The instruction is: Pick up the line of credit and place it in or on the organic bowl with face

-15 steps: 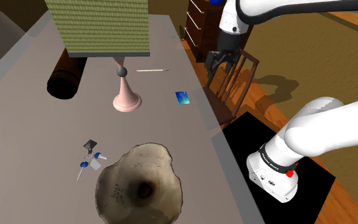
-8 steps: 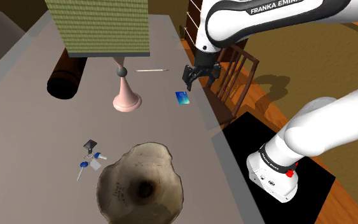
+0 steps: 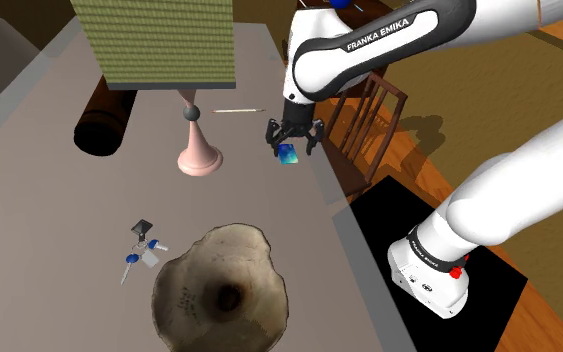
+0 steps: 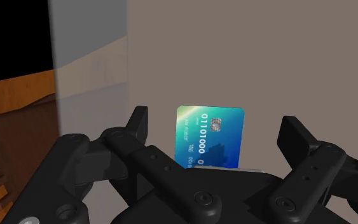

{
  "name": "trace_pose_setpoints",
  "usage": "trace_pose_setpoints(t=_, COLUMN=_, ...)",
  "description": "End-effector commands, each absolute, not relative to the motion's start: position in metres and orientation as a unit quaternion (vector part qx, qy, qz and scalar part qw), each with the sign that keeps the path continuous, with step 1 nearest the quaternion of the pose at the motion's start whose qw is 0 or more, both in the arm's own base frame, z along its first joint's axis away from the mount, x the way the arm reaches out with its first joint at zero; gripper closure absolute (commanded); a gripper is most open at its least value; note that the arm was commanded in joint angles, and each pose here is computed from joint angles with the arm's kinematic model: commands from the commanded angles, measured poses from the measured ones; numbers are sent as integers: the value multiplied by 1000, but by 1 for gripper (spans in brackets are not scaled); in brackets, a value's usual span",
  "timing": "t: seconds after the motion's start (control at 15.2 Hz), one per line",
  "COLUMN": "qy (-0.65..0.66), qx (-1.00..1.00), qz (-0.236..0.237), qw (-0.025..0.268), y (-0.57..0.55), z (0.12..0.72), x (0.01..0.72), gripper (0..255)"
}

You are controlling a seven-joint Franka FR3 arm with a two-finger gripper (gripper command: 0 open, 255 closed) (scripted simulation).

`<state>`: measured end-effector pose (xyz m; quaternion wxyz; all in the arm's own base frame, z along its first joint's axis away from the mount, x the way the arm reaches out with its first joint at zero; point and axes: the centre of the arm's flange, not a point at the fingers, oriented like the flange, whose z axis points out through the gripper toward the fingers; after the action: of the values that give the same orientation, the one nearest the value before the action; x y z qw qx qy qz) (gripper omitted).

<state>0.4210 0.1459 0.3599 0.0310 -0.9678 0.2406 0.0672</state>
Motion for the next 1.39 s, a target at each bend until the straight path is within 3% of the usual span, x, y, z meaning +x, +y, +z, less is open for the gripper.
trace_pose_setpoints(t=0.0, qy=242, qx=-968, qz=67, qw=31, y=148, z=349, x=420, gripper=0)
trace_pose_setpoints(t=0.66, qy=242, qx=-968, qz=67, qw=31, y=150, z=336, x=419, gripper=0)
trace_pose_setpoints(t=0.73, qy=242, qx=-968, qz=67, qw=31, y=150, z=336, x=419, gripper=255)
trace_pose_setpoints(t=1.32, qy=242, qx=-968, qz=67, qw=31, y=150, z=336, x=418, gripper=255)
